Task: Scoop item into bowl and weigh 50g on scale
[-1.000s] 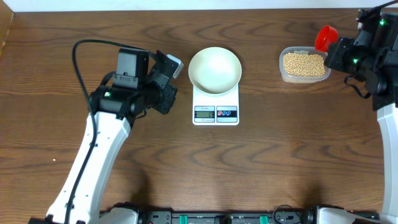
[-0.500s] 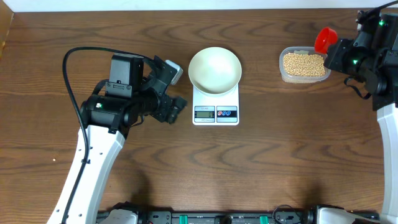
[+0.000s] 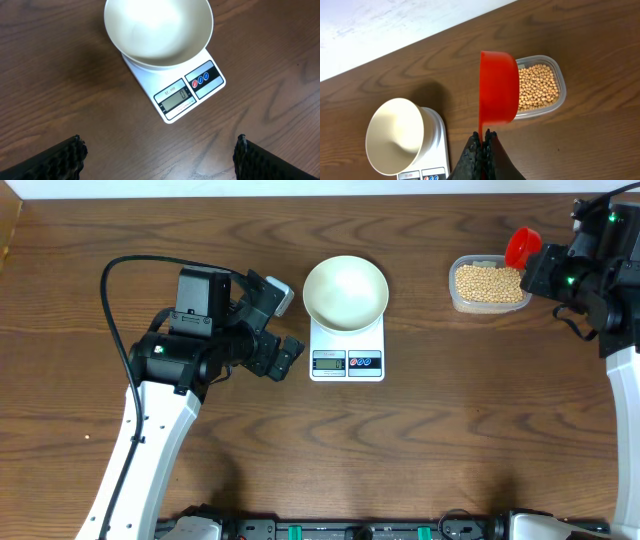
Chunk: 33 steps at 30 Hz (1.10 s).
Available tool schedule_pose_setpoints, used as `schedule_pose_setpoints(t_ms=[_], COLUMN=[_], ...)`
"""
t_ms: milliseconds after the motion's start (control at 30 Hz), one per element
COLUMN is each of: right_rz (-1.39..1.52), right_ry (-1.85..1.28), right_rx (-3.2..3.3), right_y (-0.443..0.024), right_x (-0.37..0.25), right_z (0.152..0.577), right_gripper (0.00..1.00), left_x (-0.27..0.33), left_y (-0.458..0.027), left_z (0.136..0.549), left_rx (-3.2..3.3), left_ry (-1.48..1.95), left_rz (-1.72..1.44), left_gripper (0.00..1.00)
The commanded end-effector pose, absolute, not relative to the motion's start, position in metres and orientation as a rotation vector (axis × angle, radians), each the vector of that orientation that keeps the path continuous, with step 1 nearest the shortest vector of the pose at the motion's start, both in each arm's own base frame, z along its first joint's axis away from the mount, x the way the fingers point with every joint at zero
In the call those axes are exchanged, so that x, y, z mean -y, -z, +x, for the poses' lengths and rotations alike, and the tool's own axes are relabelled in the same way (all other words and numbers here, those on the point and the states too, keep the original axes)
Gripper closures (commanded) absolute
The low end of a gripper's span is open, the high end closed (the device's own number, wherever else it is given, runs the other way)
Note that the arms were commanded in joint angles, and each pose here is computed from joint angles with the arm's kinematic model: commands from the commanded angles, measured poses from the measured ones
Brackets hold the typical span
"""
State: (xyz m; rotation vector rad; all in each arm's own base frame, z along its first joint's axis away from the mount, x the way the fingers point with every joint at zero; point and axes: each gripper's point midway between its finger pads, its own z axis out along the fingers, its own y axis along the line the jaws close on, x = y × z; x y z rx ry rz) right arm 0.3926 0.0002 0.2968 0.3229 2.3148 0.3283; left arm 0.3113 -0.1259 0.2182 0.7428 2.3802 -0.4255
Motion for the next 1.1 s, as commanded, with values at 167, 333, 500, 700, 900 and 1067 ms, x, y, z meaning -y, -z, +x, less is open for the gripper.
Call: schedule_pose_setpoints(t_ms=[167,333,500,700,900,1067], right_rz=[0.304,0.304,0.304,0.304,0.304,0.304], right_ry=[-0.309,-0.308,-0.309,-0.309,-0.308,-0.308], right_rx=[-2.284,-2.281,-2.282,-2.282,-2.282,-2.282], right_y=[-0.3093,-0.3098,-0.3096,-0.3096,-0.3098,-0.3097], right_x=[0.0028,0.0029,0.0028,0.0028,0.0029,0.0029], right_z=[0.3932,0.3937,0.3935,0.3935,0.3936,0.3936], right_gripper=[0.99,0.99,0.99,0.99,0.99,0.99], left_x=[0.1216,0.1203,0.1204,0.1203,0.1203,0.1203], left_y=[-0.2201,-0.2197,-0.2198,-0.2198,-0.2197,-0.2196], left_z=[0.3118,0.3124,0.3125,0.3124,0.3123,0.3122], left_rx=[-2.388,-2.37,-2.356,-2.357,-2.358,-2.358], left_ry=[0.384,0.356,0.345,0.345,0.345,0.345], left_rz=[0.744,0.792,0.823,0.823,0.823,0.823], left_gripper=[0.04,0.04,0.04,0.04,0.04,0.04])
